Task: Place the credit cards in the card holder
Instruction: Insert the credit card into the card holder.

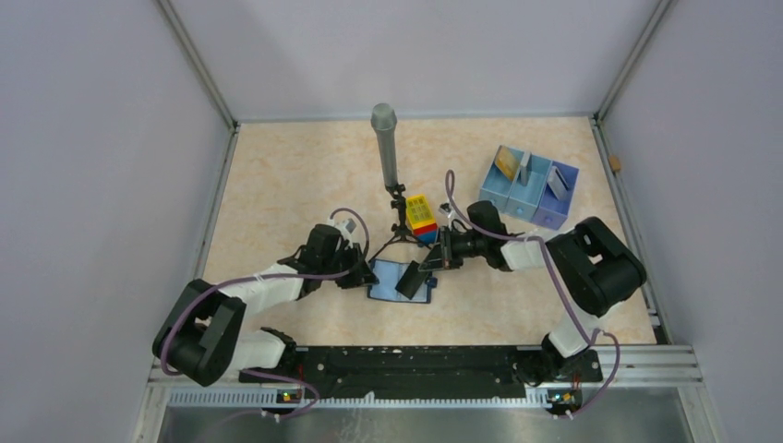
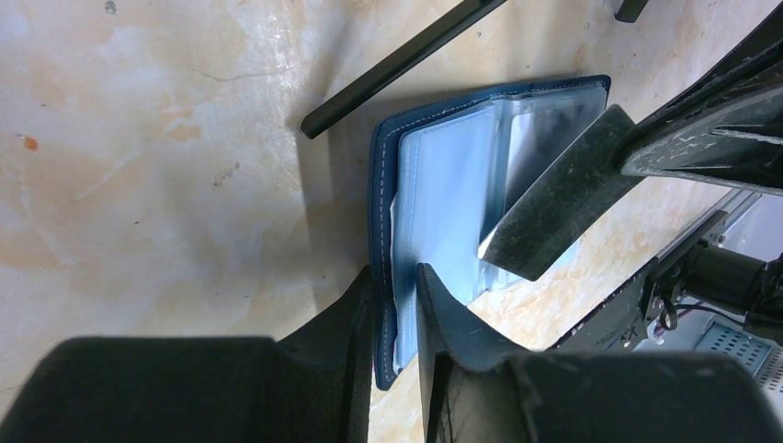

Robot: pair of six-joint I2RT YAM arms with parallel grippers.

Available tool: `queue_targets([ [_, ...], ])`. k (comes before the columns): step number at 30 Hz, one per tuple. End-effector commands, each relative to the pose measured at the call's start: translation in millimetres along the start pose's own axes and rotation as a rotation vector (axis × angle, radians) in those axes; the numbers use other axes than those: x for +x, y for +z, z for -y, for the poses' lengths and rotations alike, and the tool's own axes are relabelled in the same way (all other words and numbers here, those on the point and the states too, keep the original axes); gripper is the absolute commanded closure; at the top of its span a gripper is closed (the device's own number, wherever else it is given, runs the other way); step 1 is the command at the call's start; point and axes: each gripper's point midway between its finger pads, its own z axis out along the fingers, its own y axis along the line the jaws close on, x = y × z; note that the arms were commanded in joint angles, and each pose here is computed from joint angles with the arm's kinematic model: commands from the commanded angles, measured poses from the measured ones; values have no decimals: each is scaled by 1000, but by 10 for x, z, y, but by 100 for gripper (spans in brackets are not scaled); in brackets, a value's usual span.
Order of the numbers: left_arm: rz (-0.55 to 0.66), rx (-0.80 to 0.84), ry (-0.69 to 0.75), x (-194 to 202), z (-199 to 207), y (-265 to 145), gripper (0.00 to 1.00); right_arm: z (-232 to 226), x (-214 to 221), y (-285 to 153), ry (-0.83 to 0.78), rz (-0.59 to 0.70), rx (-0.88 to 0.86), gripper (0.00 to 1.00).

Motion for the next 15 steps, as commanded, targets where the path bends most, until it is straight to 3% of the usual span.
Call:
queue_targets([
  [1, 7, 26, 28, -17, 18, 32, 78, -111, -114, 100, -61, 12, -33, 100],
  [15, 2, 42, 37, -21, 39, 41, 79, 64, 17, 242, -16, -82, 48, 100],
])
